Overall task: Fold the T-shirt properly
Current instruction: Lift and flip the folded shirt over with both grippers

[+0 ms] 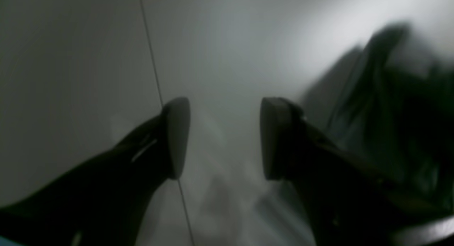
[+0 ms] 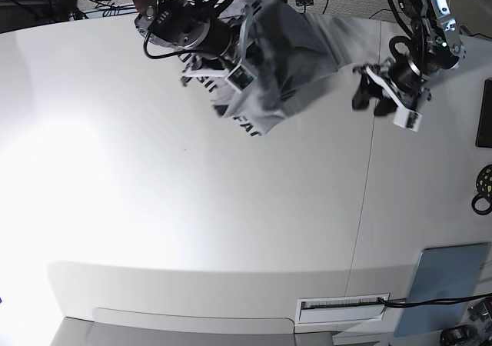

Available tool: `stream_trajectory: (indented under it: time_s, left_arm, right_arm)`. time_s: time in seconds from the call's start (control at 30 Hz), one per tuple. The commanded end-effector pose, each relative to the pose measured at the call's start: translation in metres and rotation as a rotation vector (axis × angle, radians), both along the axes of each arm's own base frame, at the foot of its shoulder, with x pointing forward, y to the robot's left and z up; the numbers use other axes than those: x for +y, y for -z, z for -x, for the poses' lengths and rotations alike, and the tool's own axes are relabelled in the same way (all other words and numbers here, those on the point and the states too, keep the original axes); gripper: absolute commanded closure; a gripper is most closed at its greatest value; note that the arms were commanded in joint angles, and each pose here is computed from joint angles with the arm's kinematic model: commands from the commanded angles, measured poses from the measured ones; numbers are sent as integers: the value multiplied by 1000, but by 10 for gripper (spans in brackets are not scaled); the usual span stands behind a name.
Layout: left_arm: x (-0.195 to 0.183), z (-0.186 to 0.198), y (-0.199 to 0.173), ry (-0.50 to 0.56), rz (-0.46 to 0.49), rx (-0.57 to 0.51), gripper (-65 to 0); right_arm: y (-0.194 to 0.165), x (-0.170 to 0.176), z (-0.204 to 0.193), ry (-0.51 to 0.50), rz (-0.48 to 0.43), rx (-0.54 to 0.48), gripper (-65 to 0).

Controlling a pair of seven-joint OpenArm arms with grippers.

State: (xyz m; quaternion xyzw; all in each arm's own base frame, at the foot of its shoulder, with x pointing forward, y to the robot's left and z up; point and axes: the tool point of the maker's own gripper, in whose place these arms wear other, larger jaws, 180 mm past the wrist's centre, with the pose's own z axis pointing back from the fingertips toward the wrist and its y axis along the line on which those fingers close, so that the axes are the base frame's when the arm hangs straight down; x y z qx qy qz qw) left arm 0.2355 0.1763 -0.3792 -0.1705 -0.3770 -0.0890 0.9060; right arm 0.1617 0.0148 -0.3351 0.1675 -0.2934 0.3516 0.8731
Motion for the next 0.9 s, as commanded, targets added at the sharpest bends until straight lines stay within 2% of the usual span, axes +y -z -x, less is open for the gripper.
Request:
stream_trajectory:
  time_s: [0.0,0.13,0.3,0.4,0.43,0.53,0.73,0.8,0.87]
  left_arm:
    - [-2,1,-8,31,4,-31,-293]
    - [-15,28,-1,69,80,14,-268]
    - [-15,55,17,88,59,123,-268]
    - [-22,54,8,88,112,97,-247]
    - [-26,52,3,91,143,83,-210]
    - [-41,51,-16,127,233,60,0]
    - [-81,70,-45,275,456,94,0]
    - [-100,79,-43,347,479,136,0]
    - [-114,89,-32,405,443,187,0]
  right_arm:
    - [-7,-2,-8,24,-8,-39,-16]
    - [-6,-24,-23,102,43,-71,-16]
    - [-6,-49,-36,180,75,-87,-16]
    - [-7,-56,-39,202,75,-88,-16]
    - [-7,-57,-40,204,75,-88,-16]
    - [-7,-56,-39,204,73,-88,-16]
    - [-7,-56,-40,204,70,-91,-16]
    - [-7,-56,-40,204,70,-91,-16]
    - [-7,-56,-40,204,71,-91,-16]
